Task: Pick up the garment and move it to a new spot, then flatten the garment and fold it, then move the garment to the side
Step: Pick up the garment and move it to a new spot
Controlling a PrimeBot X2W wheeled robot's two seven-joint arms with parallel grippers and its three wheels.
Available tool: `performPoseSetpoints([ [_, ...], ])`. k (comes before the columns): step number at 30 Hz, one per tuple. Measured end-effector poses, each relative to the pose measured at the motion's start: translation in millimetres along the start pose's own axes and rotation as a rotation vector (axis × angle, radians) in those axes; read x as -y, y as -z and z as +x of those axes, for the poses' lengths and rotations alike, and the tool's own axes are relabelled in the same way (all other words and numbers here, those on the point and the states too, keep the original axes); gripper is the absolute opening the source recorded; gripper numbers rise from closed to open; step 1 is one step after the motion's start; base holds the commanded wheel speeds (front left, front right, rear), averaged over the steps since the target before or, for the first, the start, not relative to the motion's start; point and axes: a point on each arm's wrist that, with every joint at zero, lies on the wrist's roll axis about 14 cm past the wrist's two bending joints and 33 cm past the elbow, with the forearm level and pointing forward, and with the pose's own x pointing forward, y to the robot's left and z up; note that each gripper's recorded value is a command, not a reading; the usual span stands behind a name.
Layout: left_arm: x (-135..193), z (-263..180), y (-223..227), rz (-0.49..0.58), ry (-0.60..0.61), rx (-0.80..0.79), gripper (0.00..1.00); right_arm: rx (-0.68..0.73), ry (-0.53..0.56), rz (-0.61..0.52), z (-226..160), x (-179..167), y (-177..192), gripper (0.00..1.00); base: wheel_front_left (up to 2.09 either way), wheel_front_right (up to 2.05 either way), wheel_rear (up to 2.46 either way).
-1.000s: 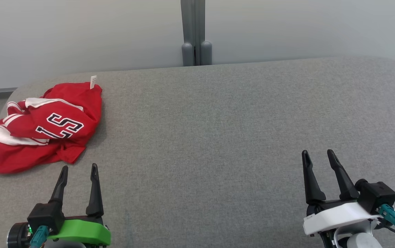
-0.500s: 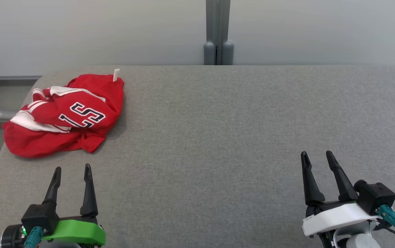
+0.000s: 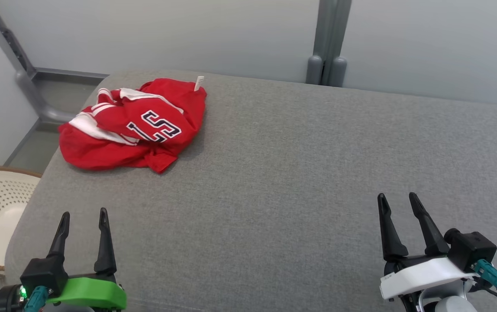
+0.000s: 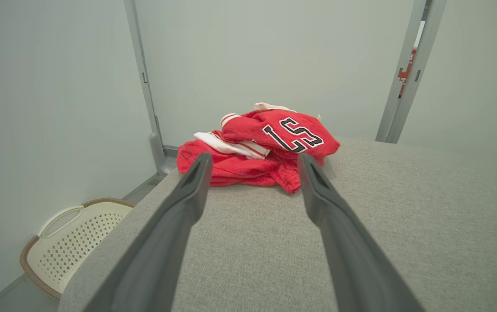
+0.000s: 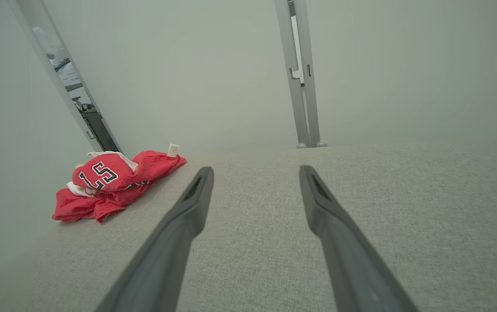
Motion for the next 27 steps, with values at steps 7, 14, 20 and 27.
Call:
performPoseSetpoints([
  [7,-31.4,-14.8,-4.0,0.015,-0.092,0.007,1.00,-0.023,-0.067,0.013,11.7,-20.7,9.3,1.00,0.00,0.00,0.00],
  [14,-51.2,-26.7,-4.7,0.025,-0.156,0.002,1.00,-0.050,-0.115,0.025,21.0,-35.1,20.2,1.00,0.00,0.00,0.00],
  [20,-61.8,-34.0,-5.1,0.031,-0.191,-0.001,1.00,-0.066,-0.145,0.034,25.3,-44.8,26.6,1.00,0.00,0.00,0.00],
  [27,-66.8,-37.7,-6.0,0.030,-0.207,0.002,1.00,-0.072,-0.161,0.034,25.7,-50.2,28.3,1.00,0.00,0.00,0.00],
])
